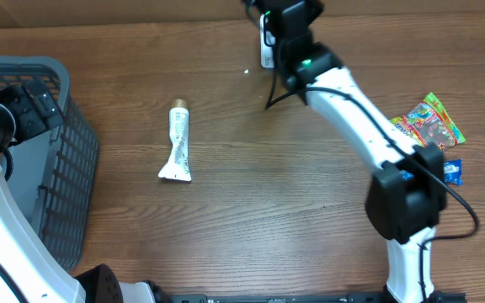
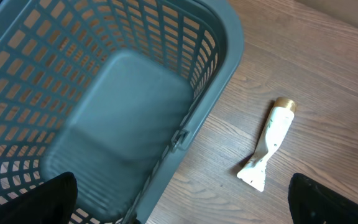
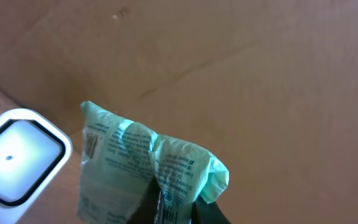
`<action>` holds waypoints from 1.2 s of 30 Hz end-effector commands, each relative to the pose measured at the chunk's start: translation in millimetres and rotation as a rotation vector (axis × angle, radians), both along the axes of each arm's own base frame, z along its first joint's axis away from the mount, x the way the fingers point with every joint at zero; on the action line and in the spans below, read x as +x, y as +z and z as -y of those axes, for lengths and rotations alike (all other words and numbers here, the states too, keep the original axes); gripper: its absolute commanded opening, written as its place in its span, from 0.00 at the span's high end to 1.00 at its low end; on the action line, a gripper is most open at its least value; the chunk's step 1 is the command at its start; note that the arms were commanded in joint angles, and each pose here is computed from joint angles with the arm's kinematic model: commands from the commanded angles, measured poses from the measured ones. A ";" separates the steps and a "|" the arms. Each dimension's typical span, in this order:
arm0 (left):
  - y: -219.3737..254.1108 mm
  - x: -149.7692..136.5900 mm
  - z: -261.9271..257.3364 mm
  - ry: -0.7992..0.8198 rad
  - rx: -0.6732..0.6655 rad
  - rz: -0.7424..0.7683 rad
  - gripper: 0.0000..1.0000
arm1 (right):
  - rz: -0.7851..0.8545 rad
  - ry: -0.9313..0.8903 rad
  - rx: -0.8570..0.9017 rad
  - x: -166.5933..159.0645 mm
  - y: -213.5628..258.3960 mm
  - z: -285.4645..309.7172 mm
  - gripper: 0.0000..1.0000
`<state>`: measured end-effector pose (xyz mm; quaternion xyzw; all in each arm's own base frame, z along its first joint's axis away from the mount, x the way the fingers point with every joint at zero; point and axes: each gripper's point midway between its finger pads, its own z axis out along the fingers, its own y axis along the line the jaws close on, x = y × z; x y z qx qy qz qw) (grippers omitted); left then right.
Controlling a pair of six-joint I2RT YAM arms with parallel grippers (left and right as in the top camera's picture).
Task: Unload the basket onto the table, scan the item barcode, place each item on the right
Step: 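Hold the wipes pack barcode in front of the scanner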
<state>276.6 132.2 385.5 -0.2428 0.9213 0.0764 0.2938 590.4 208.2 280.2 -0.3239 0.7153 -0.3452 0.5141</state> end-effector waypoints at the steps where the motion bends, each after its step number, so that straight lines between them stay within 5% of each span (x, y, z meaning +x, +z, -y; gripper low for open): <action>1: 3.6 0.4 -0.1 0.011 -0.005 0.018 0.00 | 0.059 -0.054 -0.221 1.0 18.0 1.4 0.96; 12: 3.6 0.4 -0.2 0.011 -0.005 0.018 0.00 | 0.055 0.155 -0.422 23.4 -22.2 -39.7 0.96; 36: 3.5 0.4 -0.1 0.012 -0.006 0.018 0.00 | 0.034 0.333 -0.418 56.8 -51.8 -13.8 0.96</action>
